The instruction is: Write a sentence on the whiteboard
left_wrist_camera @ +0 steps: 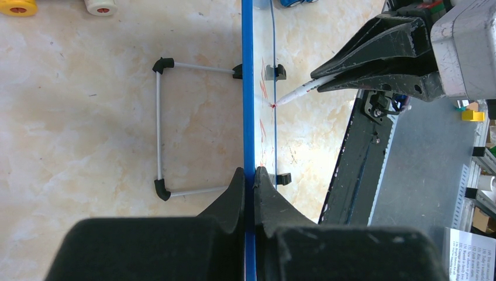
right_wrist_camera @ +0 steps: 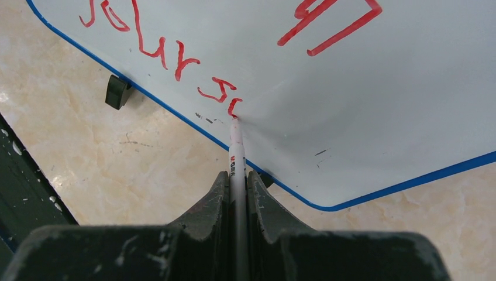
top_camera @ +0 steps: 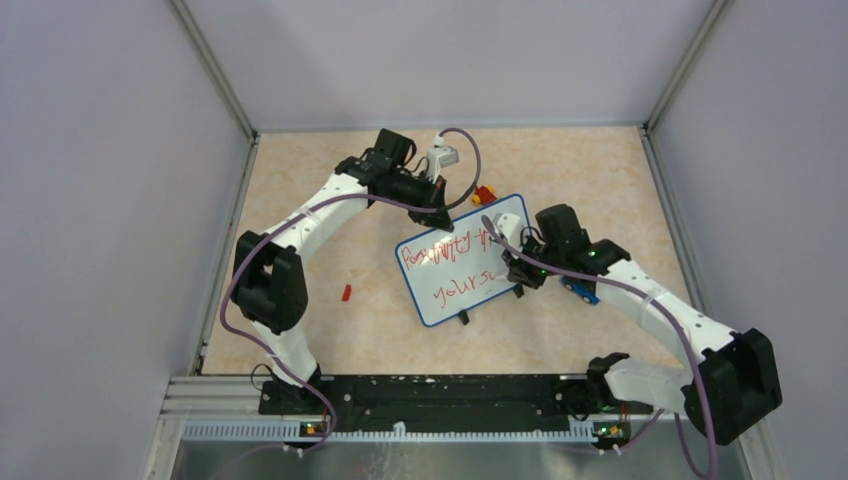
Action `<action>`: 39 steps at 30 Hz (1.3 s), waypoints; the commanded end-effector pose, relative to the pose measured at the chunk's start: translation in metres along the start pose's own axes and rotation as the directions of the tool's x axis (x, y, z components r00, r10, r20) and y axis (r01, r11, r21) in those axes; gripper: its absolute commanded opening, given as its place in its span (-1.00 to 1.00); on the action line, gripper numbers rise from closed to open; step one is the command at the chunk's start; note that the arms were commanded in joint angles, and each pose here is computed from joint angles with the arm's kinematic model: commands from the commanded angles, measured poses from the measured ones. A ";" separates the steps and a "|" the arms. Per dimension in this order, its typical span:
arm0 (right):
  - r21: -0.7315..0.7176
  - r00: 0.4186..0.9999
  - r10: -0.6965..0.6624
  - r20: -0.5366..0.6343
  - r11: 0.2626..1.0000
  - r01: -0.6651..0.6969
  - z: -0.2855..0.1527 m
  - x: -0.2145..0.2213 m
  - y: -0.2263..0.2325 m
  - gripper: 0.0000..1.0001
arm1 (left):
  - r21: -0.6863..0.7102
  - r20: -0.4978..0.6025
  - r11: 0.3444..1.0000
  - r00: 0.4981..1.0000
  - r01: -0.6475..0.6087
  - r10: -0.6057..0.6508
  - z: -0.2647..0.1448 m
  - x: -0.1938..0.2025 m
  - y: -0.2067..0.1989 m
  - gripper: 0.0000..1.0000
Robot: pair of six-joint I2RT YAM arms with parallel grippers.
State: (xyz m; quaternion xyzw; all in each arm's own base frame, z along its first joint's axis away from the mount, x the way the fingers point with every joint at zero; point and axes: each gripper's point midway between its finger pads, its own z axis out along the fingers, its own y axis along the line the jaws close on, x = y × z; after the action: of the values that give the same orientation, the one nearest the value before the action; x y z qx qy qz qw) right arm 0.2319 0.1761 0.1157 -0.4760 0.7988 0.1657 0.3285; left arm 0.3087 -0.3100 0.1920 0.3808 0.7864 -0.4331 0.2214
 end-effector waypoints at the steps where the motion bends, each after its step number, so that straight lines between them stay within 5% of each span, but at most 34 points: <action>1: 0.097 0.999 -0.027 0.043 0.995 0.023 -0.012 -0.014 -0.020 -1.00 | 0.012 -0.040 0.999 0.999 -0.030 0.030 0.007 0.013 -0.007 -1.00; 27: 0.068 0.987 0.008 0.163 0.997 -0.019 -0.015 -0.052 -0.020 -1.00 | 0.024 -0.040 0.999 0.999 -0.028 0.029 0.011 0.013 -0.006 -1.00; 39: 0.022 0.991 -0.022 0.130 1.000 0.020 -0.022 -0.040 -0.006 -1.00 | 0.024 -0.040 0.999 0.999 -0.034 0.035 0.009 0.014 -0.007 -1.00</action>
State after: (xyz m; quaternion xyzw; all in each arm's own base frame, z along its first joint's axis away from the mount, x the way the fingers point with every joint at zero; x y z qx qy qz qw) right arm 0.2406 0.1825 0.1329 -0.4545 0.7967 0.1793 0.3558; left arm 0.3086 -0.3102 0.1921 0.3815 0.7857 -0.4336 0.2215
